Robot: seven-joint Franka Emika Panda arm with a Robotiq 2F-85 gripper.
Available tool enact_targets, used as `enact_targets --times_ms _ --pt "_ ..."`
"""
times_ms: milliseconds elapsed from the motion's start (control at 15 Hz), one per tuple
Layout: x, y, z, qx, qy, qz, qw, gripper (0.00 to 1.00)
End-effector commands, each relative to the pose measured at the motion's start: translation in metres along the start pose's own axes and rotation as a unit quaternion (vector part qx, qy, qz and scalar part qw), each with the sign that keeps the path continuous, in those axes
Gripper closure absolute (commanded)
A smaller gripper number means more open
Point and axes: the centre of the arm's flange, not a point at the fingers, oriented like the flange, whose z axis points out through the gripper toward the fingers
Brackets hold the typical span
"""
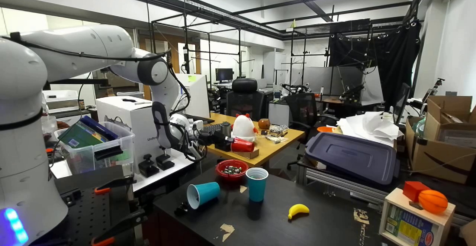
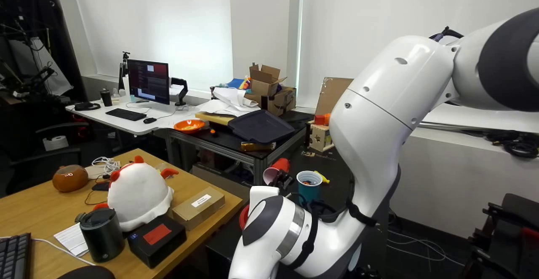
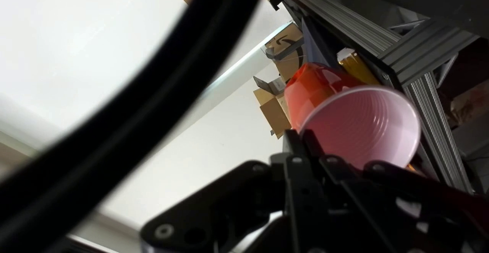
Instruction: Pour the things in the red cup into the red bowl
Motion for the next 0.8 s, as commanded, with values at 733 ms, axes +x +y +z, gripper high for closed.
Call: enact_targets --times_ms 733 --pt "-0.004 -0.01 -0.008 0.123 -0.06 0.04 0.9898 0.99"
